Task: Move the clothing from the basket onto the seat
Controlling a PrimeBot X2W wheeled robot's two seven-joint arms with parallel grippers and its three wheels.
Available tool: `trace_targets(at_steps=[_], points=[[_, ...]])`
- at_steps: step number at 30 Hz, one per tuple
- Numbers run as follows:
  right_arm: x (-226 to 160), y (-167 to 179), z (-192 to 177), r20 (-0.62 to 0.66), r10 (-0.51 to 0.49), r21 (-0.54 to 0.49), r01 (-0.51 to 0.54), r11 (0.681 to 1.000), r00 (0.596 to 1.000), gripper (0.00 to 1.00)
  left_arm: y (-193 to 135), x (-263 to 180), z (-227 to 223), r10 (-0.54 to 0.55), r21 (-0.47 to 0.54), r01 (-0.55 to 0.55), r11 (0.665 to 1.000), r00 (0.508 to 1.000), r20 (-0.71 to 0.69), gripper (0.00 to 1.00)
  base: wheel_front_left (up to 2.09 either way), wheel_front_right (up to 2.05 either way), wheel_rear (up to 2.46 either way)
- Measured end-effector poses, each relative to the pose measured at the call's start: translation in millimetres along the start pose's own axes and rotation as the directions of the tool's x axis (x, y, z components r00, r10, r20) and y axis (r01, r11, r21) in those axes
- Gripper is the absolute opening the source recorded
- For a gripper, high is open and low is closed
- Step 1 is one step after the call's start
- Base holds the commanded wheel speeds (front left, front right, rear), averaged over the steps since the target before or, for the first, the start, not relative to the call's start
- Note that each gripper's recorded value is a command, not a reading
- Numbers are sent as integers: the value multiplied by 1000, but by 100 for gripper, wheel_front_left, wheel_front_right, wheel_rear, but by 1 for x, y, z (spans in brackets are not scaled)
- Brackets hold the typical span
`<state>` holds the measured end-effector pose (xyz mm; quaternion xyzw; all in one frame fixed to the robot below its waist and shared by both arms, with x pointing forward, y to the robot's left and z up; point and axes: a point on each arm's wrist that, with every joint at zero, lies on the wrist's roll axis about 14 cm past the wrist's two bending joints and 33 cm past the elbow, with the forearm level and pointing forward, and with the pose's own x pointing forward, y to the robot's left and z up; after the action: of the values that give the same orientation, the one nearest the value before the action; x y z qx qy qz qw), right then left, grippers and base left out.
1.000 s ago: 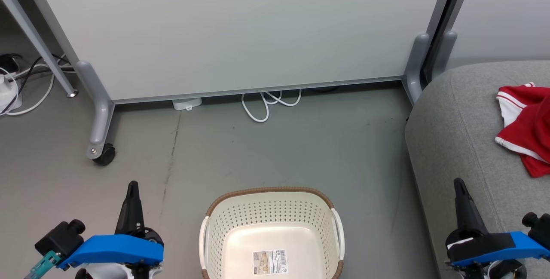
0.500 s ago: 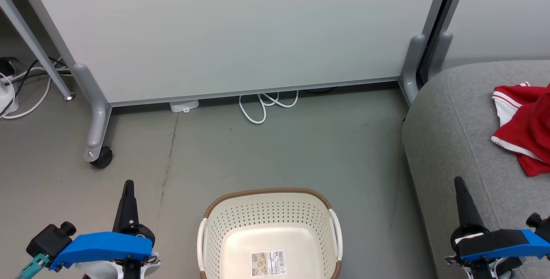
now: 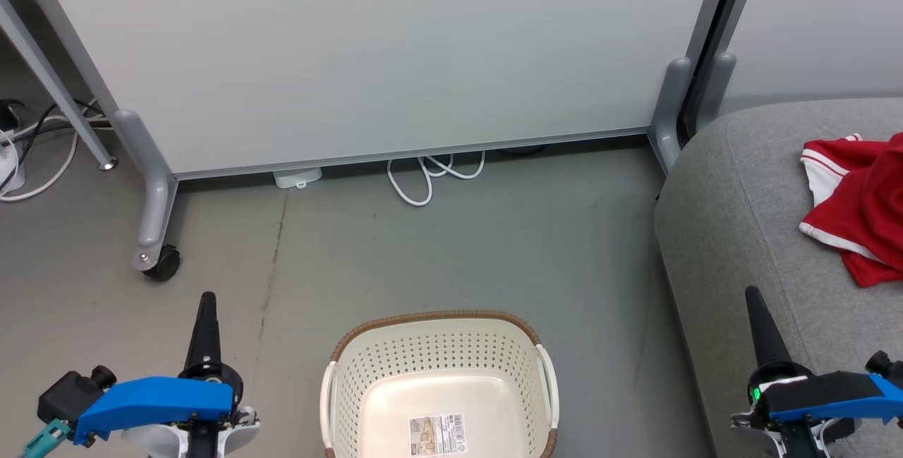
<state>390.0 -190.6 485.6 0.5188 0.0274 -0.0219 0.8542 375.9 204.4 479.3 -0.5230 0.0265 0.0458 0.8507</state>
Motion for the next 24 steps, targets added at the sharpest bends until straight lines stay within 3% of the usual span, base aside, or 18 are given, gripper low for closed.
trace_targets(at_steps=[24], points=[[-1, 4, 6, 3, 17, 218, -17, 976, 1000, 0, -8, 3, 3, -26, -211, 23, 977, 1000, -7, 0, 0, 0, 0]])
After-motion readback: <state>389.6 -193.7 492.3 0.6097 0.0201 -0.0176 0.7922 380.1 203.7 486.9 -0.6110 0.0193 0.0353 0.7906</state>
